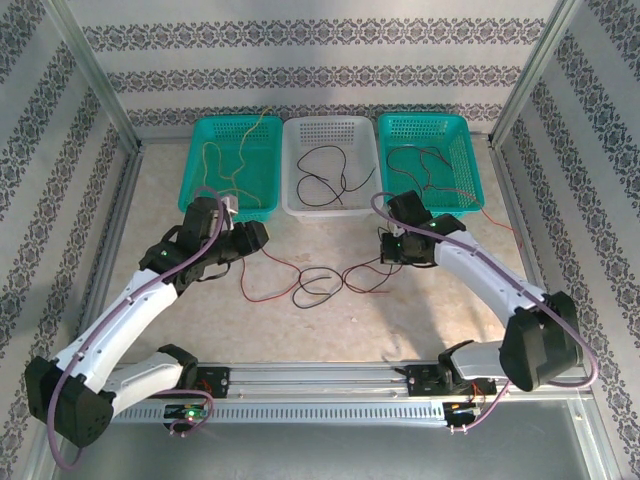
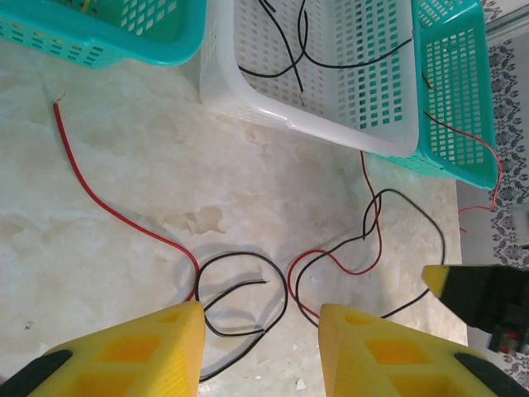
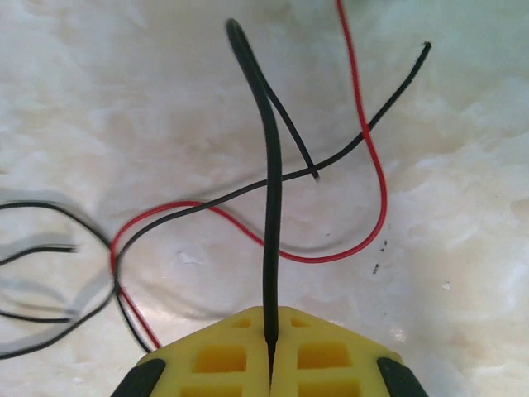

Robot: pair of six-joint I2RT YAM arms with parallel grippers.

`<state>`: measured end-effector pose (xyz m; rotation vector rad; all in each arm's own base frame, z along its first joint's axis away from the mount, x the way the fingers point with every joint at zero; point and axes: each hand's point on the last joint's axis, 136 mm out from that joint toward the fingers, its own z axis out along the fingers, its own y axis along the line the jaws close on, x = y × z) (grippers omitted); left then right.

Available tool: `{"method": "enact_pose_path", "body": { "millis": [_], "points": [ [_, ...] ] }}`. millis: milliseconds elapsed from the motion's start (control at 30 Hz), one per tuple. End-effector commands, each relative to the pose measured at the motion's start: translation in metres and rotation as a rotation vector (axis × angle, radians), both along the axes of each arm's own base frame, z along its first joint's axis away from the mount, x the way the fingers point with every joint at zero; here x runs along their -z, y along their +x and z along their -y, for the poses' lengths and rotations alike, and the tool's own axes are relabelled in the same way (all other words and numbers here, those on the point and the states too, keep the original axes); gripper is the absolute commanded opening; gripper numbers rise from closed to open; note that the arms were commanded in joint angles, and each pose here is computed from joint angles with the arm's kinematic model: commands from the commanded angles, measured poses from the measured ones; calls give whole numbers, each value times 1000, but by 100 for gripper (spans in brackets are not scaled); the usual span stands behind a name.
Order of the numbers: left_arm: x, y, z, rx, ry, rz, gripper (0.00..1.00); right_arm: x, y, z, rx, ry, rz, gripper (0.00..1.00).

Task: Untangle the cables

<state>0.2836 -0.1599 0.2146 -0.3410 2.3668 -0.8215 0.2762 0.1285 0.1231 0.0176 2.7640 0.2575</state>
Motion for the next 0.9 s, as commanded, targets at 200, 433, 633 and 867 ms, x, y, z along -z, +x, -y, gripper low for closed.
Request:
{"method": "enact_pose_path", "body": {
  "millis": [200,433,633,867],
  "points": [
    [-34,9,34,113,-81,103,43,-83,-23,-33,-70,91,137,0],
    [-59,11,82,249,-209,186,47,-159,-21,-57,-98,245,271,0],
    [-63,9,125,357,-239,197,48,-226,-17,-70,-126,360,387,0],
    [-62,-3,165,452,-321,216,50,-286,-14,-74,-144,448,528,0]
  ]
}}
